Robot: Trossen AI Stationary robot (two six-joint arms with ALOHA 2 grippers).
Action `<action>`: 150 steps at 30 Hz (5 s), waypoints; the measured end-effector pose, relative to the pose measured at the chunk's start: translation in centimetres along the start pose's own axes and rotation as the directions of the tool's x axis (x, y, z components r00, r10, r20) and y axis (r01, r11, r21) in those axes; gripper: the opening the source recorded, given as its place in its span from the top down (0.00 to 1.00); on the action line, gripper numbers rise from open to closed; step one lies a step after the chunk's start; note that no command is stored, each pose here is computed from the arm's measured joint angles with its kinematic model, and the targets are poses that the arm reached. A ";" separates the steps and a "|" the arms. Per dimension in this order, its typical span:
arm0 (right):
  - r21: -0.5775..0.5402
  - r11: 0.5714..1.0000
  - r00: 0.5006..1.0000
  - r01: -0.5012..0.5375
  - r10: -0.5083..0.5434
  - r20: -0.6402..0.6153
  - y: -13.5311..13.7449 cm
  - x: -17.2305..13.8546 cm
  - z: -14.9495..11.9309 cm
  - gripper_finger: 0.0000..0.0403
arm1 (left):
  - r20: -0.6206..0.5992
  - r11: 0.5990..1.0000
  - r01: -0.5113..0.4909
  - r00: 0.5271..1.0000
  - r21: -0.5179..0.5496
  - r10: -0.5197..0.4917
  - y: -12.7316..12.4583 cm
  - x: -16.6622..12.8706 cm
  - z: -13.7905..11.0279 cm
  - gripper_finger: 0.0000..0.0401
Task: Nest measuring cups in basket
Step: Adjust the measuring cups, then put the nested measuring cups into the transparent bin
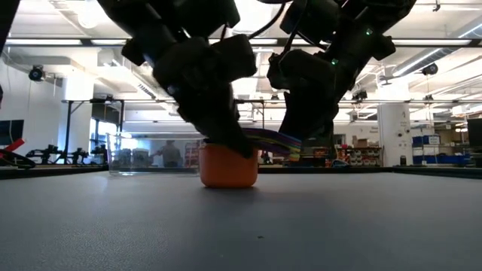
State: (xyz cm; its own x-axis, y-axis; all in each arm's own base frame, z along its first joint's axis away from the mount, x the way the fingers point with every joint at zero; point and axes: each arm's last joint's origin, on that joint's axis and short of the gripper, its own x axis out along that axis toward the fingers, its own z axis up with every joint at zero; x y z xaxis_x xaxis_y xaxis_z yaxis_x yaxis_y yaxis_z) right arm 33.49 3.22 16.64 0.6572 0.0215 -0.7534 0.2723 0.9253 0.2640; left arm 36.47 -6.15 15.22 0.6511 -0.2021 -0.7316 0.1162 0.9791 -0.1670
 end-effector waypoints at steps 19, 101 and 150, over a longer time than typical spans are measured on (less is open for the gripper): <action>-0.013 1.000 1.000 0.006 -0.006 -0.021 -0.1 0.0 -0.3 0.98 | -0.130 0.997 -0.070 0.989 0.042 0.075 0.1 2.6 3.1 1.00; -0.075 0.995 0.997 0.063 -0.066 -0.041 3.5 -2.7 2.0 0.08 | 0.600 0.994 -0.020 0.796 -0.108 0.082 0.0 -15.1 -7.5 1.00; -0.167 0.978 0.952 0.125 -0.165 -0.257 3.2 3.1 0.2 0.73 | 0.580 0.991 -0.048 0.807 -0.125 0.112 0.1 -14.9 -7.7 1.00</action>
State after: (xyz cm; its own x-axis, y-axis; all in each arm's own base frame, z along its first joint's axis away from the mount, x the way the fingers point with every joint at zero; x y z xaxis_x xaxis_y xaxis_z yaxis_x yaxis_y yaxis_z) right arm 36.53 6.19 15.30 0.4001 -0.0353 -0.9158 0.2313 0.9708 0.0637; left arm 21.03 -3.17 20.99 0.9735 -0.0396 -0.2252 -0.0097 0.9769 -0.2134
